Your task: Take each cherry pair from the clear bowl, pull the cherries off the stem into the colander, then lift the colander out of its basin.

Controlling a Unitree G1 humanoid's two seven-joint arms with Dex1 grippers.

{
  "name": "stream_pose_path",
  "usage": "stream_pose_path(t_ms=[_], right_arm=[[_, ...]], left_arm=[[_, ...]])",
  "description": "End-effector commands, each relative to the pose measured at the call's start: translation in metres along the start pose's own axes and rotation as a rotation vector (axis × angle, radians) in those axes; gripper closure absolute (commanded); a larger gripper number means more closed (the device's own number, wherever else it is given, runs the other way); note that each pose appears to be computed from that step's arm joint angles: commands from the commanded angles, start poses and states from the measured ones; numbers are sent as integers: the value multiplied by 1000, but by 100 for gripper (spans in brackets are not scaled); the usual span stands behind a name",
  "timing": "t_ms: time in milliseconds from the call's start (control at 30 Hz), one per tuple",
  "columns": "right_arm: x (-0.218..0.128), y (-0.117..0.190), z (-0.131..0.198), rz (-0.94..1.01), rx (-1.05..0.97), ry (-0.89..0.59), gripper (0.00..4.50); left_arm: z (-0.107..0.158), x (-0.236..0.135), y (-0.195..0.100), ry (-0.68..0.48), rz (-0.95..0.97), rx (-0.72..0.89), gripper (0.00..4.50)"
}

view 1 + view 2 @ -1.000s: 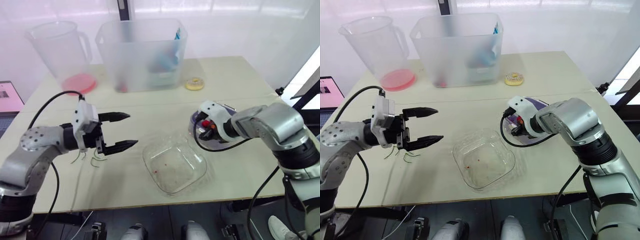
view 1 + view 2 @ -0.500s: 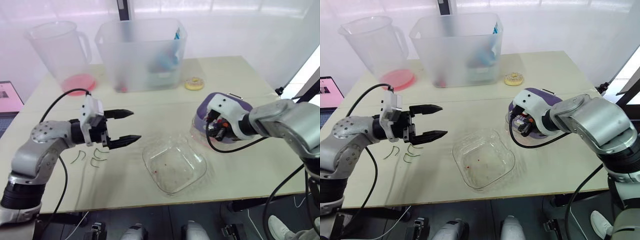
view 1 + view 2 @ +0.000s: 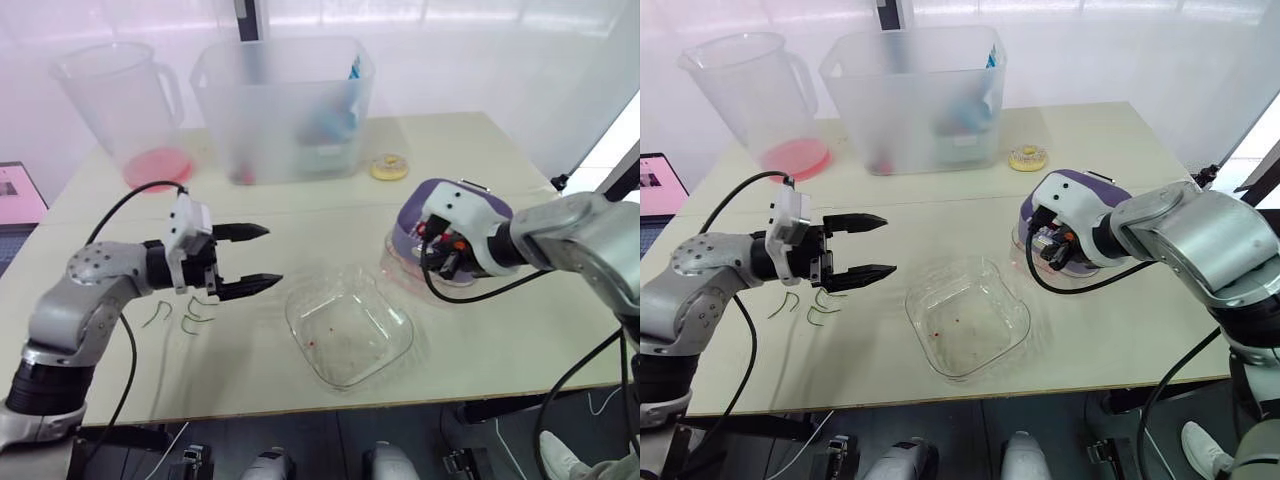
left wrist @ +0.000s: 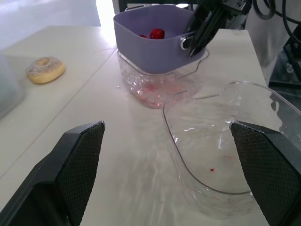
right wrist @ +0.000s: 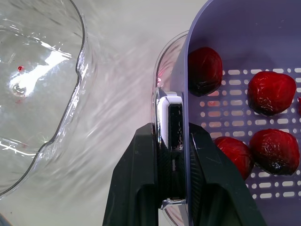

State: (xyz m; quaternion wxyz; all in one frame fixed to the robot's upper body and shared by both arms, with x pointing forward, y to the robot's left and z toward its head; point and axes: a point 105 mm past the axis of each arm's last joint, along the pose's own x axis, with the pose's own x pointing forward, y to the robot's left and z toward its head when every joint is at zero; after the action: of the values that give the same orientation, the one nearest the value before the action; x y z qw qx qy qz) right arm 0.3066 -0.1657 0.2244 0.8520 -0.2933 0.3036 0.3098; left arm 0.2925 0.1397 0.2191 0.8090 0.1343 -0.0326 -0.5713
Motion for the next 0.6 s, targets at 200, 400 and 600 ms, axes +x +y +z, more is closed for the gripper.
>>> stream_pose_path(t_ms=[200,400,600], right_arm=[[-18,-8,9,-67,-45,-37,430],[-21,-10,11,-95,-50,-48,430],[-21,-9,15,-108,-81,-54,430]], left_arm=[[3,-1,0,10,-1,10,0],[3,3,-1,19,-12,-8,0],[-3,4,2,42,-19,-9,0]])
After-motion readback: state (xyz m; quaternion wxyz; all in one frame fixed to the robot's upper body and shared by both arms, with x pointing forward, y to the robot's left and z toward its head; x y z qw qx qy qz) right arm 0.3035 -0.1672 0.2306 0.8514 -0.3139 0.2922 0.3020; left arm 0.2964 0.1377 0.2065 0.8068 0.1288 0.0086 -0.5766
